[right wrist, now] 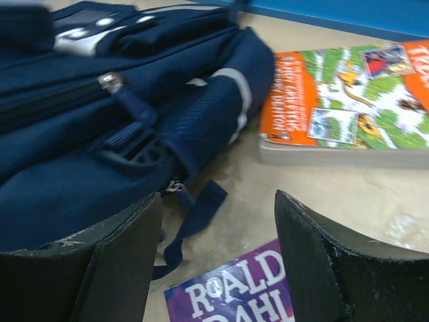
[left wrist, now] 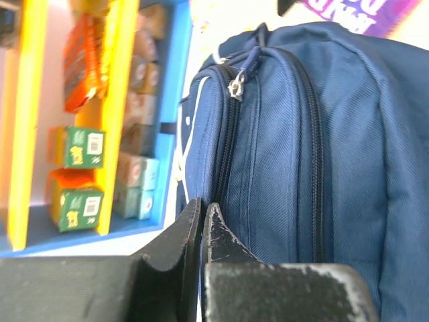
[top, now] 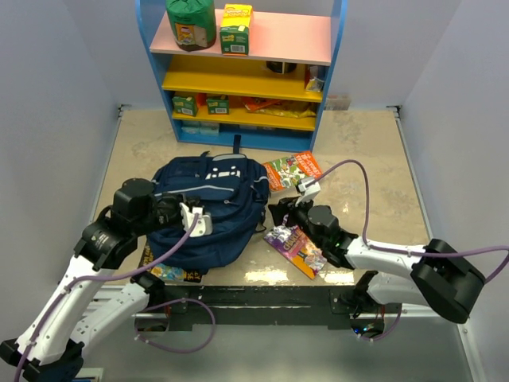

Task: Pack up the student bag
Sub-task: Zip the student bag at the center of the board, then unzip the student bag at the center of the board.

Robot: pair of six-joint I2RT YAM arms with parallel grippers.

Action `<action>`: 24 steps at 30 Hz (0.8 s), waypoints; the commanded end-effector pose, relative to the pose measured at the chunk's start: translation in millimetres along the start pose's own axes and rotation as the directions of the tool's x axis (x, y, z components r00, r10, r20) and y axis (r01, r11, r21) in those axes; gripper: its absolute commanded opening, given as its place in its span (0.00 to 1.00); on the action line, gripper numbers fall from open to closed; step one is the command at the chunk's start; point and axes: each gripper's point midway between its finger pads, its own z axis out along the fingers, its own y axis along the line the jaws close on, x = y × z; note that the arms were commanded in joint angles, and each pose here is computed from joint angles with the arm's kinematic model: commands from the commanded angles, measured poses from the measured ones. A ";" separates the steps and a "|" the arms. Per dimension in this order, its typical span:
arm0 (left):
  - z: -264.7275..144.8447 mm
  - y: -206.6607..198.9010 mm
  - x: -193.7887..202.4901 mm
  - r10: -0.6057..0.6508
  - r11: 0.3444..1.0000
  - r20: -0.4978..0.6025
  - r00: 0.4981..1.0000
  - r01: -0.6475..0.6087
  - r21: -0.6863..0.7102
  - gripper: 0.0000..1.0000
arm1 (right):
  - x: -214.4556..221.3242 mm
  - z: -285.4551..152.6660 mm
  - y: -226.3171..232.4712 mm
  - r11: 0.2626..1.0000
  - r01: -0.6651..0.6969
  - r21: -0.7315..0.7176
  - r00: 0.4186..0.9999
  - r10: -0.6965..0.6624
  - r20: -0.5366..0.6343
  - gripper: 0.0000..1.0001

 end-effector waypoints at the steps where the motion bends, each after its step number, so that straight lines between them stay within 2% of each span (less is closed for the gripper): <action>1: -23.8 64.2 -31.0 0.050 0.961 0.077 0.996 -0.027 -0.276 0.00 | -14.5 -1.8 38.5 0.973 0.074 -0.218 0.996 -0.060 0.071 0.70; 6: -26.3 67.0 -32.4 0.048 0.955 0.083 0.995 -0.022 -0.294 0.00 | -13.7 -1.7 48.2 0.956 0.104 -0.275 0.992 -0.080 0.095 0.67; 10: -25.5 68.8 -33.6 0.047 0.956 0.085 0.995 -0.020 -0.293 0.00 | 0.0 -0.6 56.4 0.938 0.110 -0.328 0.993 -0.094 0.065 0.64; 15: -26.9 74.0 -34.3 0.050 0.950 0.082 0.995 -0.022 -0.313 0.00 | 18.6 -0.1 57.6 0.939 0.102 -0.329 0.995 -0.099 0.027 0.59; 24: -23.7 74.7 -33.0 0.048 0.951 0.078 0.996 -0.022 -0.309 0.00 | 28.8 -12.8 67.1 0.929 0.088 -0.359 0.996 -0.085 0.026 0.57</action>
